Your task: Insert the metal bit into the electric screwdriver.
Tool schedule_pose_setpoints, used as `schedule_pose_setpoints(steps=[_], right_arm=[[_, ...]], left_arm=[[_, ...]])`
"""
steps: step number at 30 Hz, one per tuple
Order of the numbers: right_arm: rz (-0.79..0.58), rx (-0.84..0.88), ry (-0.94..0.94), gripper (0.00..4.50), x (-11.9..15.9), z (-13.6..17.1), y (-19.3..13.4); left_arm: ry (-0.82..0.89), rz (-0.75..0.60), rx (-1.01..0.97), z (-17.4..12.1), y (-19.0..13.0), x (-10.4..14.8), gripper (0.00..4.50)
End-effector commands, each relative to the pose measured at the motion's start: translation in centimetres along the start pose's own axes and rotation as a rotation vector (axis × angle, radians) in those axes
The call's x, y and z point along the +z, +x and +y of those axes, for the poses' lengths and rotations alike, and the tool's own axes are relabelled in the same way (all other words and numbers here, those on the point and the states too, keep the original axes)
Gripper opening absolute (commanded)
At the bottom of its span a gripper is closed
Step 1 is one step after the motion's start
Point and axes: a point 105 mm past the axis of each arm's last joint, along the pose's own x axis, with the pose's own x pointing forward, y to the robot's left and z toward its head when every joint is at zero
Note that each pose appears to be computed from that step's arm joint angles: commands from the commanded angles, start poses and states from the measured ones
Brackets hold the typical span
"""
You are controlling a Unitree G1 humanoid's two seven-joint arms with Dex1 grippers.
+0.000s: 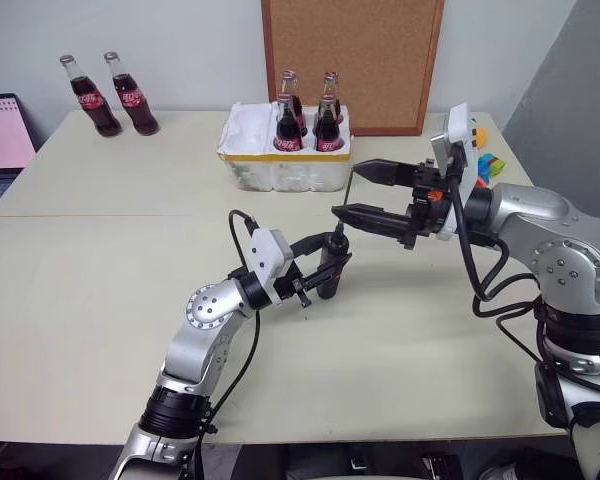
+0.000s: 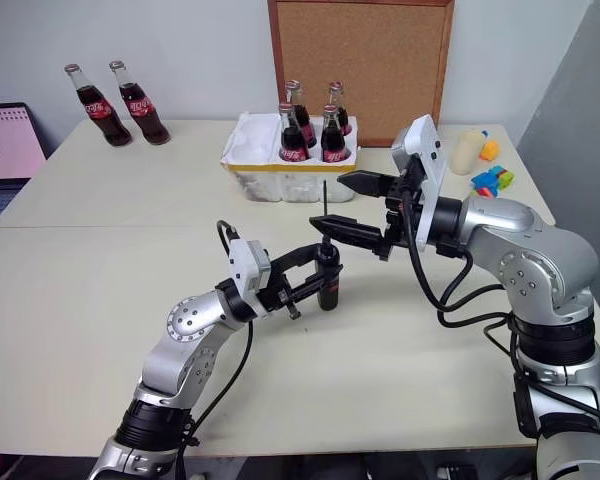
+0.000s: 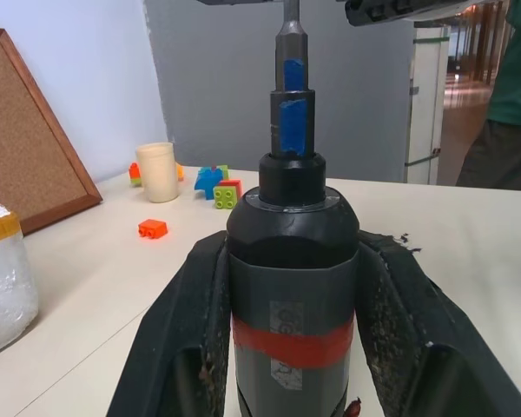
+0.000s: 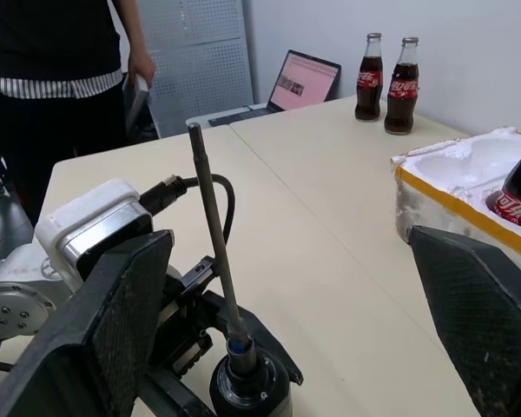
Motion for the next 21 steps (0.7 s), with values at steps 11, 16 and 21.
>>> schedule_pose_setpoints(steps=[11, 16, 21], right_arm=[[-0.03, 0.026, -0.011, 3.8, 0.8, 0.6, -1.3], [0.01, -0.046, -0.034, 3.8, 0.0, 0.3, -3.7], [0.091, -0.101, -0.083, 3.8, -1.1, 1.1, -6.0]], left_arm=[[0.006, 0.034, -0.002, 0.3, 0.0, -0.5, 1.64], [0.08, 0.042, 0.041, 2.3, 0.2, 1.0, 1.64], [0.289, 0.132, 0.057, 5.7, 1.1, 3.4, 1.64]])
